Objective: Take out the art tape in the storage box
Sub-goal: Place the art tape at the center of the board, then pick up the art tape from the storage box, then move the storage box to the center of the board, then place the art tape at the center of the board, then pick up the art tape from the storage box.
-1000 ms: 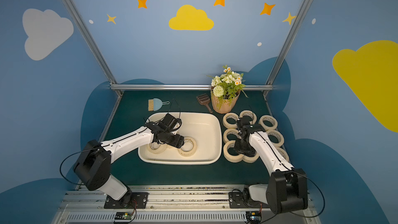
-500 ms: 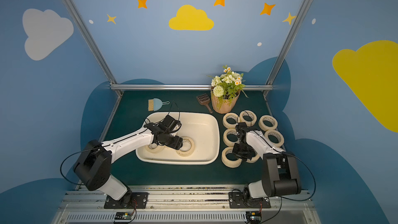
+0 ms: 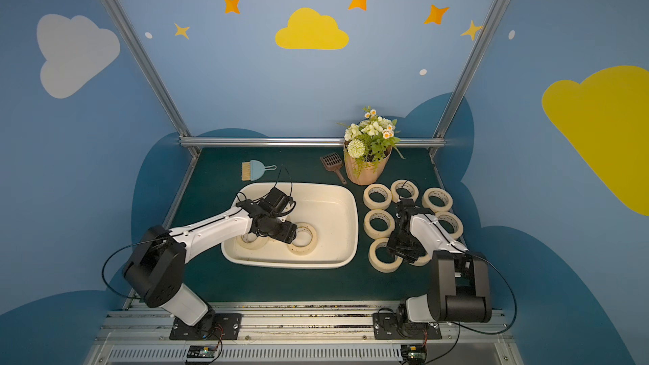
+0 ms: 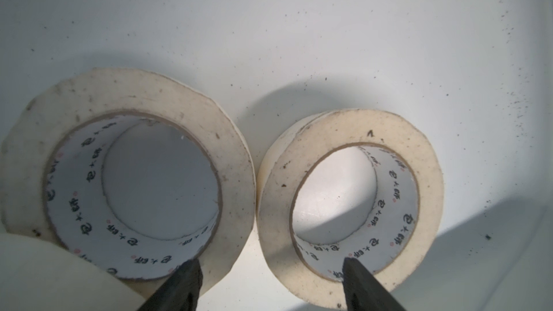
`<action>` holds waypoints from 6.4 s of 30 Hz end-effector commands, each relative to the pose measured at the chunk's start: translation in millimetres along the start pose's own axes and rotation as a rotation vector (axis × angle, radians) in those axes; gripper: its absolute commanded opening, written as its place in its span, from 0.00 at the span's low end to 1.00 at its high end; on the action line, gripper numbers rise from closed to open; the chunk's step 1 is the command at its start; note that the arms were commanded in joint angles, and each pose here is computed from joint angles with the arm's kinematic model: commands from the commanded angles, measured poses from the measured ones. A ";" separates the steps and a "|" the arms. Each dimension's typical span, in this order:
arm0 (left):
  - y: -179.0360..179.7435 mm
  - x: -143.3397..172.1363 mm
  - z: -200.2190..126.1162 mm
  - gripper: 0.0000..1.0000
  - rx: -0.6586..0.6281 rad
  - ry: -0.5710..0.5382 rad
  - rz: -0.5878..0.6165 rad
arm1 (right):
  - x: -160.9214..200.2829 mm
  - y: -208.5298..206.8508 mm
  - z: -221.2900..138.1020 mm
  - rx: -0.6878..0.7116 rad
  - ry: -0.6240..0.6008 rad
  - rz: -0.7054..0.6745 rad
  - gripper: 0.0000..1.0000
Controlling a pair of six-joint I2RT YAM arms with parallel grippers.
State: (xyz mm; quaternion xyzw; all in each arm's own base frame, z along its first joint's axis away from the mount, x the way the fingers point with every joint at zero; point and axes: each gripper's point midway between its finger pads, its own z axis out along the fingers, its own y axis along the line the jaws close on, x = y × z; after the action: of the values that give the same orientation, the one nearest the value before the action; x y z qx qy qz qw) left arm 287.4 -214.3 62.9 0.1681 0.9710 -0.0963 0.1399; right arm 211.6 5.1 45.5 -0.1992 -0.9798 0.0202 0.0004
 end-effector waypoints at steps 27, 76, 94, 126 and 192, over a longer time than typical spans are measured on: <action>-18.0 21.0 51.7 0.52 -0.044 0.149 0.018 | 1.8 74.6 -88.2 -0.152 -0.162 -0.260 0.56; -86.7 -56.3 -89.1 1.00 0.227 -0.240 0.167 | 12.8 275.0 -93.5 -0.351 -0.135 -0.480 0.00; -1.3 -40.2 -71.1 0.99 0.003 -0.200 0.051 | -61.0 66.7 -146.4 -0.167 -0.389 -0.111 0.00; 38.9 -30.8 -57.0 0.96 -0.112 -0.082 0.004 | -66.1 184.6 -44.4 -0.201 -0.172 -0.341 0.00; 66.7 2.9 -57.4 0.10 -0.112 -0.030 -0.130 | 15.4 130.8 -96.8 -0.268 -0.193 -0.402 0.68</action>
State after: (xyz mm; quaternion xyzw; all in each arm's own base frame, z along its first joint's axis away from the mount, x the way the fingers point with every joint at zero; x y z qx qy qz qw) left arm 288.8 -99.2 76.1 0.0394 0.9919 -0.0021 0.1209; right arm 255.2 135.8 137.6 0.0101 -0.9877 -0.0883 -0.1290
